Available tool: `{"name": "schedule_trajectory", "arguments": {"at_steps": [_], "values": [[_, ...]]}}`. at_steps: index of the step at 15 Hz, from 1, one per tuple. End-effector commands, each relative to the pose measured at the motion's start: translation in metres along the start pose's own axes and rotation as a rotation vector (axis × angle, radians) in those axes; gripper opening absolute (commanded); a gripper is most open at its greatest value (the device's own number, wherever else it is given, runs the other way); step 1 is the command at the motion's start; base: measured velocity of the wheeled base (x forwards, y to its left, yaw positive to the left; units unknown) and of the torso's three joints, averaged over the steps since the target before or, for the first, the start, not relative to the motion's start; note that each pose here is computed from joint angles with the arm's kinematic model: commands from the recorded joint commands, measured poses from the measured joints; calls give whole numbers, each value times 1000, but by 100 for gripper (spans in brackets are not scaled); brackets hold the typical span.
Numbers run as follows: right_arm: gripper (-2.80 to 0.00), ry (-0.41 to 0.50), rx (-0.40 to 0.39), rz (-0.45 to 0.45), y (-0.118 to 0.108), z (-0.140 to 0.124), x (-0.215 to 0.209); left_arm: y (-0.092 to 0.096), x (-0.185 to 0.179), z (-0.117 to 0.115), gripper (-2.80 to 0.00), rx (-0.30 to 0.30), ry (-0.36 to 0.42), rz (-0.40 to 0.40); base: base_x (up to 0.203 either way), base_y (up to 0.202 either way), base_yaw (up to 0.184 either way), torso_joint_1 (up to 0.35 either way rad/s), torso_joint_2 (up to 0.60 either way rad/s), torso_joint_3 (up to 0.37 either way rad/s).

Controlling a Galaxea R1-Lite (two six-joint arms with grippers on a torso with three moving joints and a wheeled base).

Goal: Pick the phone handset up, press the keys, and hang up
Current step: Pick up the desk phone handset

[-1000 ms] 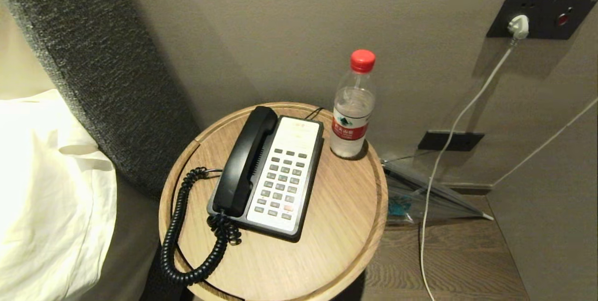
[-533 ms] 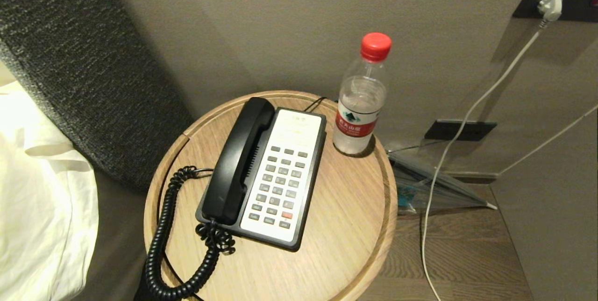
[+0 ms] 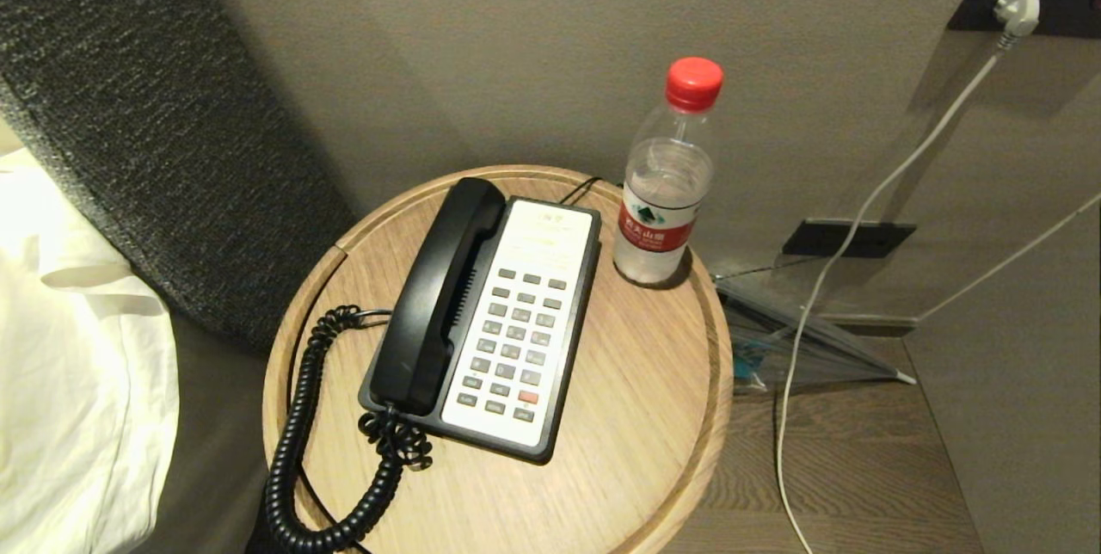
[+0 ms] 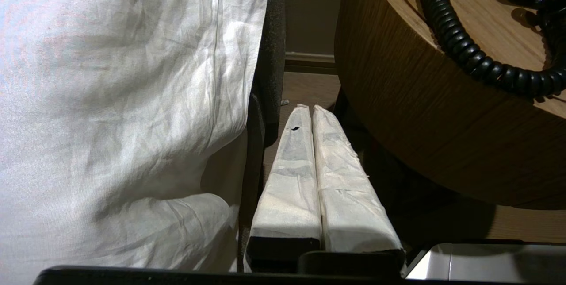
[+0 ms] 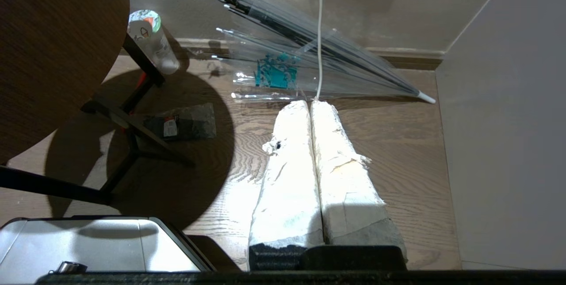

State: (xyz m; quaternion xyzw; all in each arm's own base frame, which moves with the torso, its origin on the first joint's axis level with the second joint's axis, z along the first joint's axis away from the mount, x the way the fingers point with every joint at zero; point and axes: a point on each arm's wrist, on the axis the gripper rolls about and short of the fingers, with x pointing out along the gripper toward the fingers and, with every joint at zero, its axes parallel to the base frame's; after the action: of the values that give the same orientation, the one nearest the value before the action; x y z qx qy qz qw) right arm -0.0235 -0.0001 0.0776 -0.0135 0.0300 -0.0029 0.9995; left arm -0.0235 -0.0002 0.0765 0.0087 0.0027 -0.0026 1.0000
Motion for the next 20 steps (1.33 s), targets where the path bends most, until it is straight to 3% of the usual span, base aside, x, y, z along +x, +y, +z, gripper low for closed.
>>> {"name": "schedule_trajectory", "arguments": {"at_steps": [1,5,7,9,12,15,17,20], "values": [[-280,0,-1,0,0,0,0,0,-1,1,-280,5,-1,2,0,0,0,0,0,0],[-280,0,-1,0,0,0,0,0,-4,11,-280,10,-17,-1,0,0,0,0,0,0],[-280,0,-1,0,0,0,0,0,-15,37,-280,10,-51,-19,0,0,0,0,0,0],[-280,0,-1,0,0,0,0,-1,-30,74,-280,4,-32,-80,0,0,0,0,0,0],[-280,0,-1,-1,0,0,0,-2,-14,130,-280,-38,120,-198,0,0,0,0,0,0],[-280,0,-1,0,0,0,0,-3,34,192,-280,-141,241,-286,0,0,0,0,0,0],[-280,0,-1,-1,0,0,0,-4,73,213,-280,-198,347,-340,0,0,0,0,0,0],[-280,0,-1,0,0,0,0,-15,120,220,-280,-228,488,-461,0,0,0,0,0,0]]}}
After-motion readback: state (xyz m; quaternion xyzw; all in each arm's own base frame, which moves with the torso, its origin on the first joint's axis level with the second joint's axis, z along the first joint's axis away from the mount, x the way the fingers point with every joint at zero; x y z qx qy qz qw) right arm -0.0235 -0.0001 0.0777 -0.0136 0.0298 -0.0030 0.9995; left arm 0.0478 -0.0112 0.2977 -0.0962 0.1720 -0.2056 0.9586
